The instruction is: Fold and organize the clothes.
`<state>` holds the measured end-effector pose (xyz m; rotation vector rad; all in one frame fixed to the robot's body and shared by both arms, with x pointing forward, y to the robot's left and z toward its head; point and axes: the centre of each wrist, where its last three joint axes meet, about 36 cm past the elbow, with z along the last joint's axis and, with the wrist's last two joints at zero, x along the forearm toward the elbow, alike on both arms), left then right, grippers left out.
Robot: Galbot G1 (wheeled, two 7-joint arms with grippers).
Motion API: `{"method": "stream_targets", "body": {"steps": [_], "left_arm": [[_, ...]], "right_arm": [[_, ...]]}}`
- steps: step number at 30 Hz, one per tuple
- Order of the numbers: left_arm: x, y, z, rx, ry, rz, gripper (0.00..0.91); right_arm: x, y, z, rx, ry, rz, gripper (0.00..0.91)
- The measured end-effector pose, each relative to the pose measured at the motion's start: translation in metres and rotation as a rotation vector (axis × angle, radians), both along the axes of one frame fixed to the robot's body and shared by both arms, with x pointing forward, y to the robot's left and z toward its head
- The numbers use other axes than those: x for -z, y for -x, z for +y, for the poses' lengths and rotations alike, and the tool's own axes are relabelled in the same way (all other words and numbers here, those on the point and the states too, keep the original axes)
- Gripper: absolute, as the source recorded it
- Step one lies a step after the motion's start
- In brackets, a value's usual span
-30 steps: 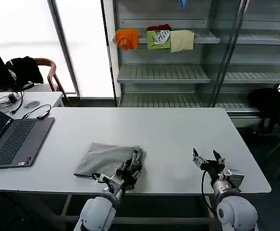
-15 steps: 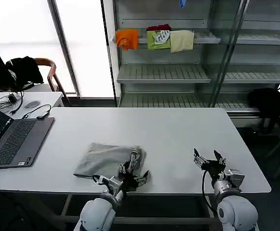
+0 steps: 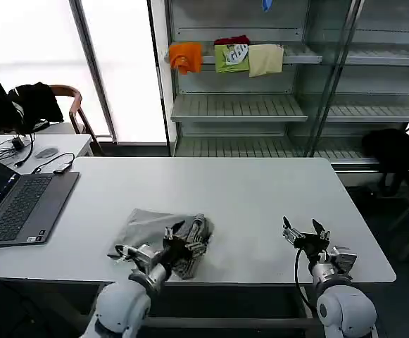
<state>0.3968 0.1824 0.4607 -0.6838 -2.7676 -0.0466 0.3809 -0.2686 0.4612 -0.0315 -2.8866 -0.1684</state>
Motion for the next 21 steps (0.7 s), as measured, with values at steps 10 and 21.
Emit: {"method": "stream_targets", "body": {"steps": [10, 21], "left_arm": [[-0.019, -0.015, 0.083, -0.131, 0.036, -0.03, 0.907], [0.003, -0.027, 0.126, -0.257, -0.022, 0.015, 0.907]], "right_arm": [[0.003, -0.004, 0.003, -0.004, -0.001, 0.006, 0.907], [0.006, -0.001, 0.0, 0.002, 0.009, 0.016, 0.907]]}}
